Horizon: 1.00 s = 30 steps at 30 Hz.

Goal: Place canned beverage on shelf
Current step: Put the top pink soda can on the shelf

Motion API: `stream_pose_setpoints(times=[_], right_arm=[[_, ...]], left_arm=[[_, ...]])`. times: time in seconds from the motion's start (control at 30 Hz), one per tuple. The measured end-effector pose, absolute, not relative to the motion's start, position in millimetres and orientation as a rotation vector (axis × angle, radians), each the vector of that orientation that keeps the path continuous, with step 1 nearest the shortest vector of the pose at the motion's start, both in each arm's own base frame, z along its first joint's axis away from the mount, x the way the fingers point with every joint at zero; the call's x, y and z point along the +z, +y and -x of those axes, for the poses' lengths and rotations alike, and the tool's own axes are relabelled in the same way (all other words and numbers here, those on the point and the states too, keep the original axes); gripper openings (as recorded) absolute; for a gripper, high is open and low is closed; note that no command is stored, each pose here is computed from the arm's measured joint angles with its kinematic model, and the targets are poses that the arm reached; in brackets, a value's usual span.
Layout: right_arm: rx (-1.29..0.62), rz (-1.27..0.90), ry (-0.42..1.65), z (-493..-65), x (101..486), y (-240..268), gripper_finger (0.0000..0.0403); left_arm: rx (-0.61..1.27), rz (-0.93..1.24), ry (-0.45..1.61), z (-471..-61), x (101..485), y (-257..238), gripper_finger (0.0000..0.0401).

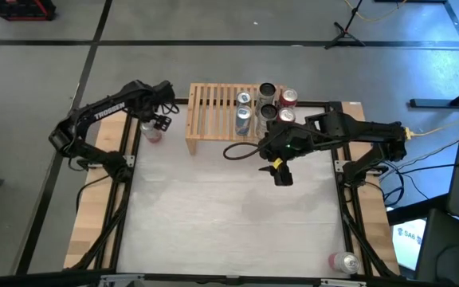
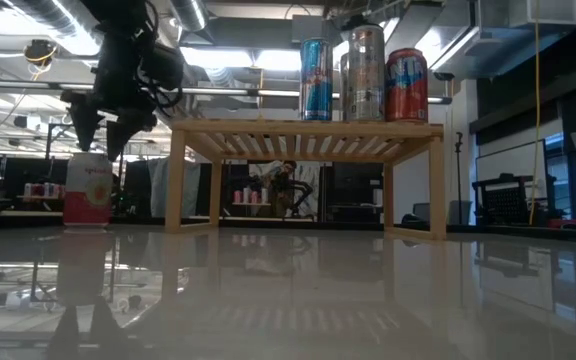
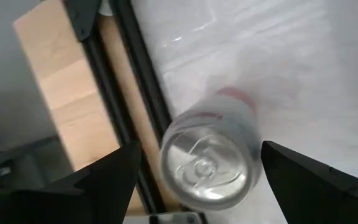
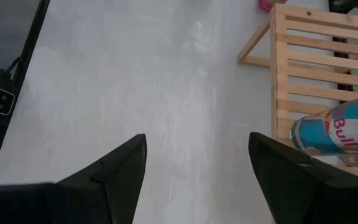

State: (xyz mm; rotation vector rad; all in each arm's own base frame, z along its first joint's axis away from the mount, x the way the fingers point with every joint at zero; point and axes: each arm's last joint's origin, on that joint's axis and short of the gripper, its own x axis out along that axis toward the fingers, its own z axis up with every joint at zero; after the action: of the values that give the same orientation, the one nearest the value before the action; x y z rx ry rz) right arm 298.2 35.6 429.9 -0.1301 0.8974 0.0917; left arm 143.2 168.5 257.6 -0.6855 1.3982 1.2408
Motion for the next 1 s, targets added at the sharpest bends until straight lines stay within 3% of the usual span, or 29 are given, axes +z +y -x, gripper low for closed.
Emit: stream_pose_setpoints(times=[0.57,1.0], right_arm=[[0.105,0.115,0.913,-297.0,429.0,36.0,0.0272],[0.093,0.125,0.902,-297.8,429.6,35.6,0.0272]], left_arm=[[1.227,0.773,1.436,-122.9,245.0,178.3,0.0325],[1.116,0.83,1.413,-134.2,243.5,171.9,0.0324]])
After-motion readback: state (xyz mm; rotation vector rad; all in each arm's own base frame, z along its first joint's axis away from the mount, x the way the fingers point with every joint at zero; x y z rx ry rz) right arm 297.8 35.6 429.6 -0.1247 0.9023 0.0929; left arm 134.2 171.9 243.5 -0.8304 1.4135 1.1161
